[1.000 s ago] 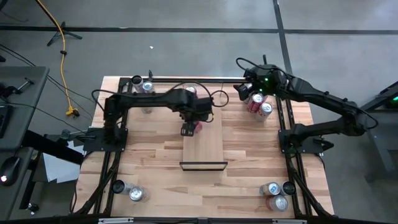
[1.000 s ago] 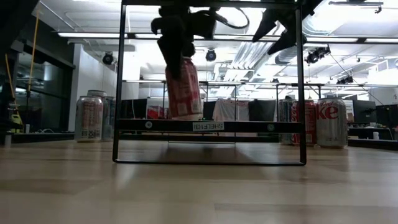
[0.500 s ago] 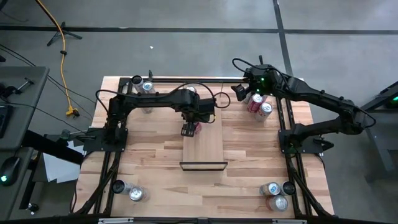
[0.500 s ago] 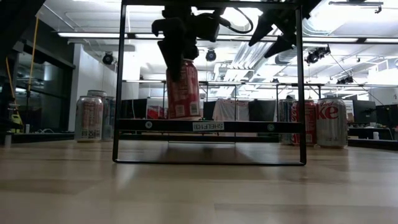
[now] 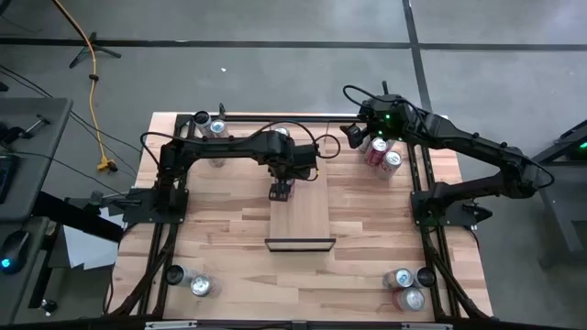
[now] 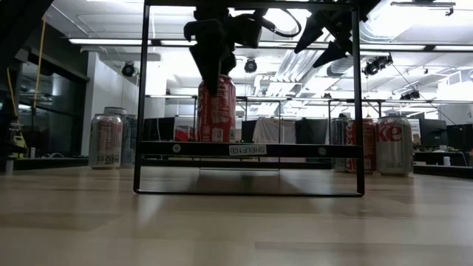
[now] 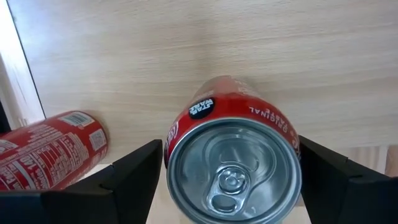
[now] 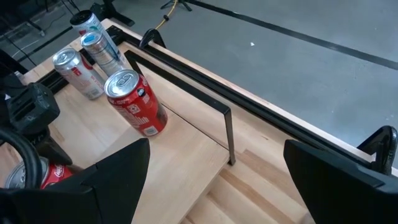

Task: Place canned beverage on shelf
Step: Put the left red soda can on the shelf aligned with the other red soda can

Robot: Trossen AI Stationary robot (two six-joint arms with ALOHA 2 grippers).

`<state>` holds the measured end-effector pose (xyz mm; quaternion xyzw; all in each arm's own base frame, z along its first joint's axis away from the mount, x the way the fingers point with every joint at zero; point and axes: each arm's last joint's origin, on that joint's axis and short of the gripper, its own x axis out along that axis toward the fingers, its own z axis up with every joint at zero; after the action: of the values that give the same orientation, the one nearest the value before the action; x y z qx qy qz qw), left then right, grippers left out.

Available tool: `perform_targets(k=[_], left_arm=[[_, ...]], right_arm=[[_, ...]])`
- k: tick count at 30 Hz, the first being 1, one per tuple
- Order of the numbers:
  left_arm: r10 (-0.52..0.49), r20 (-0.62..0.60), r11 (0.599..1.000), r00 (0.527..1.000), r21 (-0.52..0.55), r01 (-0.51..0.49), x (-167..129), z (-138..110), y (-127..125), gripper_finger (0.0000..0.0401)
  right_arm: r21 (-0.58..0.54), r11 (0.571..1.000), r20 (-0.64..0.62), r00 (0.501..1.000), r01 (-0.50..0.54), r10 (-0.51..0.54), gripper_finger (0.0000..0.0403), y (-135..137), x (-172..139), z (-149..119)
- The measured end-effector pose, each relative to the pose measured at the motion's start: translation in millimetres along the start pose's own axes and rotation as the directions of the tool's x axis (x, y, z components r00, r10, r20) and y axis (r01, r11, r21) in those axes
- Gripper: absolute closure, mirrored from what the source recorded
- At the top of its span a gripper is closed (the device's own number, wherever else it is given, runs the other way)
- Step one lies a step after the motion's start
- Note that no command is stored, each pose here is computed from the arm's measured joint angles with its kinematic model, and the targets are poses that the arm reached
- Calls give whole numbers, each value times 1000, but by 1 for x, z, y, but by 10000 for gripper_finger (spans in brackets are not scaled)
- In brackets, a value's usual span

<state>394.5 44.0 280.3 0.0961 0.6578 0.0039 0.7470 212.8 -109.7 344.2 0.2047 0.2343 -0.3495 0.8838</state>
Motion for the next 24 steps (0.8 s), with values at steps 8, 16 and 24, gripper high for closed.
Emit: perform_targets(k=[8,16,24], left_arm=[[17,58,1000,998,-24,-15,-26,-11,4,109],[58,205,966,977,-259,-3,-88,-45,7,110],[123,473,914,873,-397,87,-120,-95,-8,110]], right_arm=[[-5,1000,27,1000,-10,10,46,1,0,3],[-28,1000,27,1000,-9,10,46,1,0,3],[-73,997,31,999,-36,38,72,2,-4,3]])
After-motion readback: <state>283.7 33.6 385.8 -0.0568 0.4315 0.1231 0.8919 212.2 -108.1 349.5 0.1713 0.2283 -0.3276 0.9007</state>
